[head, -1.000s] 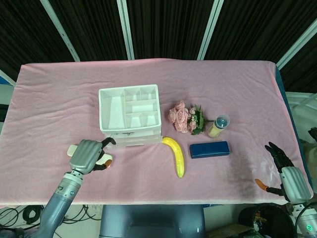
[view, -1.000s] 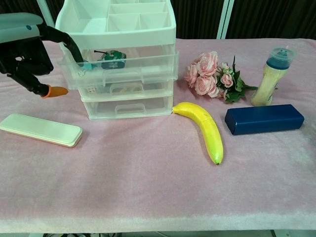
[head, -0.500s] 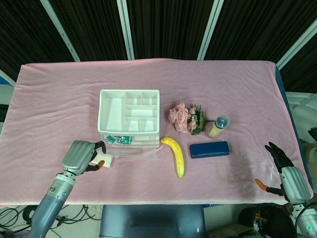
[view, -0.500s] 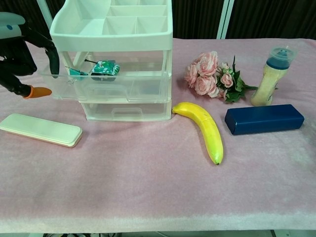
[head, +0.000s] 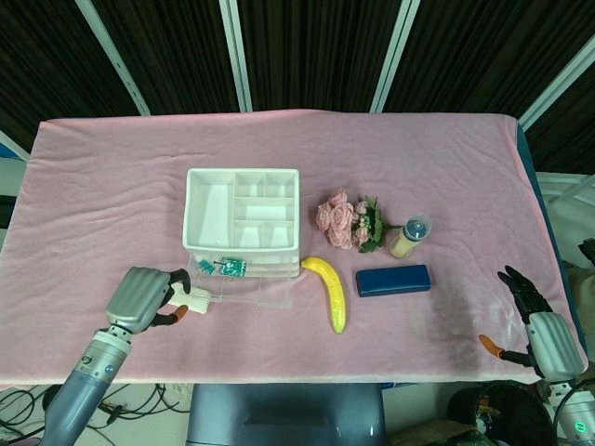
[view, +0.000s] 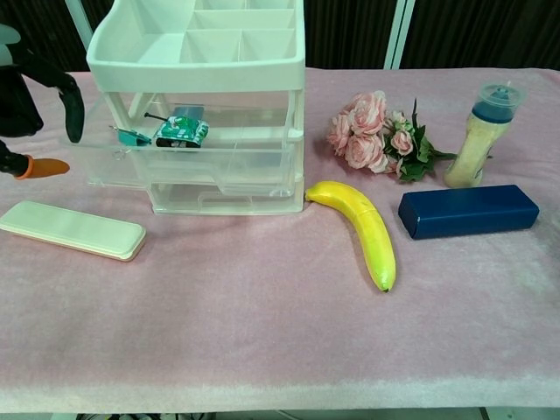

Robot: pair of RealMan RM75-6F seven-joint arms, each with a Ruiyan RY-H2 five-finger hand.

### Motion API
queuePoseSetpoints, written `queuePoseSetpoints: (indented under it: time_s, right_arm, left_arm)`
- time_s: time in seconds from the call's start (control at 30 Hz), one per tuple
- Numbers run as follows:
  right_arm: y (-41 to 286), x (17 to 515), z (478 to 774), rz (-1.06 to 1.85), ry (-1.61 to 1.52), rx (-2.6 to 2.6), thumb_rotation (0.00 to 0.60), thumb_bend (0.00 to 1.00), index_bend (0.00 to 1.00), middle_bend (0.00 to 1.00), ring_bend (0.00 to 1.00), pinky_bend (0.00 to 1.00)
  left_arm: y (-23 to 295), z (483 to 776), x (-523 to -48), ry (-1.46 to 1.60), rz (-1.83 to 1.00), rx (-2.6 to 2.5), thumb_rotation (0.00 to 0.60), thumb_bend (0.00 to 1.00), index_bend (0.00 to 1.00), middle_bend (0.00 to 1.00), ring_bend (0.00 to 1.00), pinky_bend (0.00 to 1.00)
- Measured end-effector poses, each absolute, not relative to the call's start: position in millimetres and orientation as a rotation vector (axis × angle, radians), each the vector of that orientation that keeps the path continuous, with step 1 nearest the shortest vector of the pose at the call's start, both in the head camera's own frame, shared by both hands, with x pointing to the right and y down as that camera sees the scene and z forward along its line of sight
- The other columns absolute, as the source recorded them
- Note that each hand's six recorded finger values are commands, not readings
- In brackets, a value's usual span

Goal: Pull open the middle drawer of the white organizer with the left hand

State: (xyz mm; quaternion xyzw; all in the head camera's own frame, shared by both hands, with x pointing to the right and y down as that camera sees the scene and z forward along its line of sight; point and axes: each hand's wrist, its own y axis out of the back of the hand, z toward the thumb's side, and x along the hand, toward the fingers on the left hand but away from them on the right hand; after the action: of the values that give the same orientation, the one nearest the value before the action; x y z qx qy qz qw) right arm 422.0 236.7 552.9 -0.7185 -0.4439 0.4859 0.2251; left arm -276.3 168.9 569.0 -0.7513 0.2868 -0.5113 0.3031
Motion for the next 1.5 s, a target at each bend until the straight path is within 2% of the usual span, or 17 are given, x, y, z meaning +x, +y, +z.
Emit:
queuePoseSetpoints:
  time_s: [0.5,0.7,0.9,1.23,1.5]
  right_arm:
    - [237,422,553,1.34,-1.227,-1.981,0.6,0.13,0.0,0.0,0.01,0.15]
    - [237,422,553,1.339,-1.228,-1.98,0.6,0.13,0.0,0.0,0.01,0.15]
    - [237,422,553,1.34,-1.229,-1.981,0.6,0.13,0.0,0.0,0.01,0.15]
    - [237,422,553,1.34,-1.229,-1.983,0.6,0.13,0.0,0.0,0.01,0.15]
    - [237,422,553,1.341,-1.23,-1.984,0.6,0.13,0.0,0.0,0.01,0.15]
  left_arm:
    - [178,561,-285,0.741,-1.354,-2.018,0.6,0.28,0.54,1.0,0.95,0.81]
    - [178,558,-282,0.747,-1.333,-2.035,0.6,0.28,0.48,1.0,0.95,0.81]
    - [175,554,-281,0.772,-1.315,-2.037,0.6,0.28,0.37,1.0,0.95,0.81]
    - [149,530,-268,0.815,-1.192,-1.976,0.6,0.16,0.37,1.0,0.98,0.91]
    - [118,518,-241,0.515,-1.061,-1.731,0.6,0.14,0.38,1.0,1.0,0.96]
